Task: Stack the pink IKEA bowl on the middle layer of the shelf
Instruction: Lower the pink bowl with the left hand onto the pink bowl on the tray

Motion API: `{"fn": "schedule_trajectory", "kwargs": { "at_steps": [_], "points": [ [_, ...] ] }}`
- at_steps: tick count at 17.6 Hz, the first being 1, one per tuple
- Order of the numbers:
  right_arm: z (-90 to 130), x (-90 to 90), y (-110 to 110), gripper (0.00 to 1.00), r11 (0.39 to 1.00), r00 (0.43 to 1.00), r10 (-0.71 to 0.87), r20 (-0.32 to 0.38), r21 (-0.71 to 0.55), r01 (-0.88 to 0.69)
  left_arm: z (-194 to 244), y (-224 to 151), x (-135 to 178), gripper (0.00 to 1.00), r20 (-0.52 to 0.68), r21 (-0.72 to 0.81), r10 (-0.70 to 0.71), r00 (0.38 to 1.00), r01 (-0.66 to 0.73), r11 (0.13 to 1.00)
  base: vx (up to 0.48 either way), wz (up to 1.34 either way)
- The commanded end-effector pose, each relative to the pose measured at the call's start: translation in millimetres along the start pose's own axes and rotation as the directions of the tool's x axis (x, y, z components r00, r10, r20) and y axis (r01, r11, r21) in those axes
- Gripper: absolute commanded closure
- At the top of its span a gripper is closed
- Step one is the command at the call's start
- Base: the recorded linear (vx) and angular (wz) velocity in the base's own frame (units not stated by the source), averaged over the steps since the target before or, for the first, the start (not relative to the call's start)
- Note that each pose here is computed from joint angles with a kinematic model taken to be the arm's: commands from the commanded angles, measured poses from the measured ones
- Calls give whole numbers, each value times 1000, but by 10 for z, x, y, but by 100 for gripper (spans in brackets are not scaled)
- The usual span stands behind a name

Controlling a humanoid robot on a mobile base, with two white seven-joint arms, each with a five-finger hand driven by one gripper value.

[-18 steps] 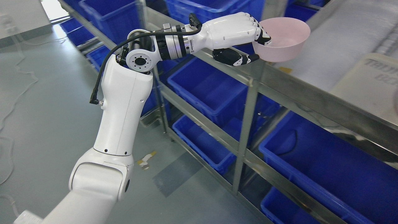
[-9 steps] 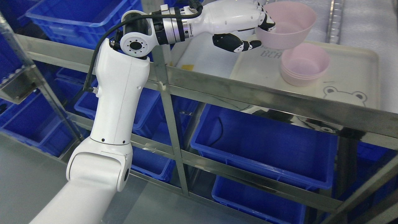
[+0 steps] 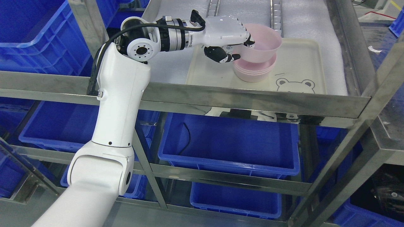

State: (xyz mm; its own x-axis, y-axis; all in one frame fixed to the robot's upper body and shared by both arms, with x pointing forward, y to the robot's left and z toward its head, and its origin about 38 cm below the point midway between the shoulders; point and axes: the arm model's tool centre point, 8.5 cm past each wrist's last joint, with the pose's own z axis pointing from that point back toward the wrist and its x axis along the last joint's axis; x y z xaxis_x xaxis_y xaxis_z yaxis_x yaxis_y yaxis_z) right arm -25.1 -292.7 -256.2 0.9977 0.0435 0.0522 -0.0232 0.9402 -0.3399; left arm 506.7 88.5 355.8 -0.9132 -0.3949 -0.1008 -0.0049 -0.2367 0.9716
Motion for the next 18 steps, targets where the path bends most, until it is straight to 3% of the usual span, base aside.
{"fn": "schedule_trajectory", "kwargs": {
  "at_steps": [1, 7, 12, 16, 18],
  "points": [
    [-32, 59, -109, 0, 1000, 1000, 3, 19, -17, -3, 38, -293, -192, 96, -61, -84, 51, 997, -56, 995, 17, -276],
    [-32, 59, -109, 0, 1000, 1000, 3, 19, -17, -3, 53, -253, -213, 94, -73, -88, 38, 997, -45, 995, 9, -70],
    [-32, 59, -109, 0, 1000, 1000, 3, 19, -17, -3, 37, -208, -201, 78, -63, -31, 42, 997, -44, 999, -4, 16],
    [-32, 59, -110, 0, 1000, 1000, 1, 19, -18, -1, -2, -202, -173, 54, -54, -15, 36, 998, -37, 999, 0, 0],
    [-32, 59, -109, 0, 1000, 1000, 3, 19, -17, -3, -8, -204, -168, 50, -53, -17, 35, 998, -36, 999, 0, 0]
  ]
}}
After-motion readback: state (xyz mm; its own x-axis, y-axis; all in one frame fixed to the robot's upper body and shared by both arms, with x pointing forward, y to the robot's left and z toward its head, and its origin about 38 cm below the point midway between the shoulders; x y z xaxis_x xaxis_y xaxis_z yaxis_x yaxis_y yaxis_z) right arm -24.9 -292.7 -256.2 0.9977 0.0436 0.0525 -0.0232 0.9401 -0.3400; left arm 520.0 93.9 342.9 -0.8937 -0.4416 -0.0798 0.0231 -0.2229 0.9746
